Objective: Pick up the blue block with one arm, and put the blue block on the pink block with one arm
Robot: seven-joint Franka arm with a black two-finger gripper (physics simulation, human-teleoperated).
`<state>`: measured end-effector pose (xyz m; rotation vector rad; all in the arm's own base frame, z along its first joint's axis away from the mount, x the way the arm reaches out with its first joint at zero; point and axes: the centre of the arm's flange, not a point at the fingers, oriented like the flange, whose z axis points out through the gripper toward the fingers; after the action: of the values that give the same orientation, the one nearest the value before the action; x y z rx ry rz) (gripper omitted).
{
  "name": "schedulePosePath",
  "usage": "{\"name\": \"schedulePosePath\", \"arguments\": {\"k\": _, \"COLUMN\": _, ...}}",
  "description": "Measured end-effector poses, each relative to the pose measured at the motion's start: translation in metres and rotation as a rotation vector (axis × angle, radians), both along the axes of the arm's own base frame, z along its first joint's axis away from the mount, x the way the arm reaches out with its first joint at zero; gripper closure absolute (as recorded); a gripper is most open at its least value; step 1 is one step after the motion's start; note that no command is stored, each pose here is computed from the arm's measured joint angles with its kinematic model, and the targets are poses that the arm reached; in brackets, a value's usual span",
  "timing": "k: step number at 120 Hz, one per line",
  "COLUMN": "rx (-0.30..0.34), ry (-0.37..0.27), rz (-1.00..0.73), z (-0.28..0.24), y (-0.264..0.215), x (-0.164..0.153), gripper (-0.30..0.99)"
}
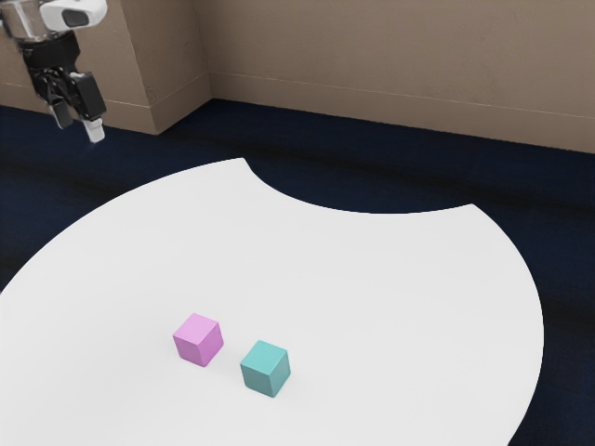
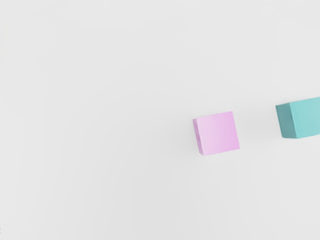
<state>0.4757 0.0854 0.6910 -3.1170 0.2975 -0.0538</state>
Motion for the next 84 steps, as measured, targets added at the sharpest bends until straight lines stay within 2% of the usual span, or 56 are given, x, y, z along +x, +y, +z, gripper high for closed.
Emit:
{"name": "schedulePosePath", "arguments": {"k": 13, "rx": 0.002, "ry": -0.023, "rz": 0.026, "z": 0.001, "y": -0.001, "x": 0.004, "gripper": 0.0}}
{"name": "schedulePosePath", "arguments": {"k": 23, "rx": -0.006, "ry": 0.001, "rz": 0.047, "z": 0.001, "y": -0.001, "x": -0.004, "gripper": 0.0}}
{"name": "schedulePosePath", "arguments": {"k": 33, "rx": -0.008, "ry": 0.086, "rz": 0.018, "z": -0.024, "y": -0.024, "x": -0.016, "gripper": 0.0}}
{"name": "schedulePosePath", "arguments": {"k": 45, "rx": 0.077, "ry": 0.191, "rz": -0.19, "z": -0.089, "y": -0.115, "x": -0.035, "gripper": 0.0}}
{"name": "schedulePosePath", "arguments": {"k": 52, "rx": 0.077, "ry": 0.231, "rz": -0.291, "z": -0.139, "y": -0.14, "x": -0.039, "gripper": 0.0}}
{"name": "schedulePosePath", "arguments": {"k": 60, "rx": 0.048, "ry": 0.215, "rz": -0.387, "z": -0.17, "y": -0.152, "x": -0.036, "gripper": 0.0}}
{"name": "schedulePosePath", "arguments": {"k": 73, "rx": 0.029, "ry": 0.151, "rz": -0.506, "z": -0.176, "y": -0.163, "x": -0.029, "gripper": 0.0}}
{"name": "schedulePosePath", "arguments": {"k": 84, "rx": 0.039, "ry": 0.156, "rz": -0.653, "z": -0.21, "y": -0.185, "x": -0.037, "gripper": 0.0}}
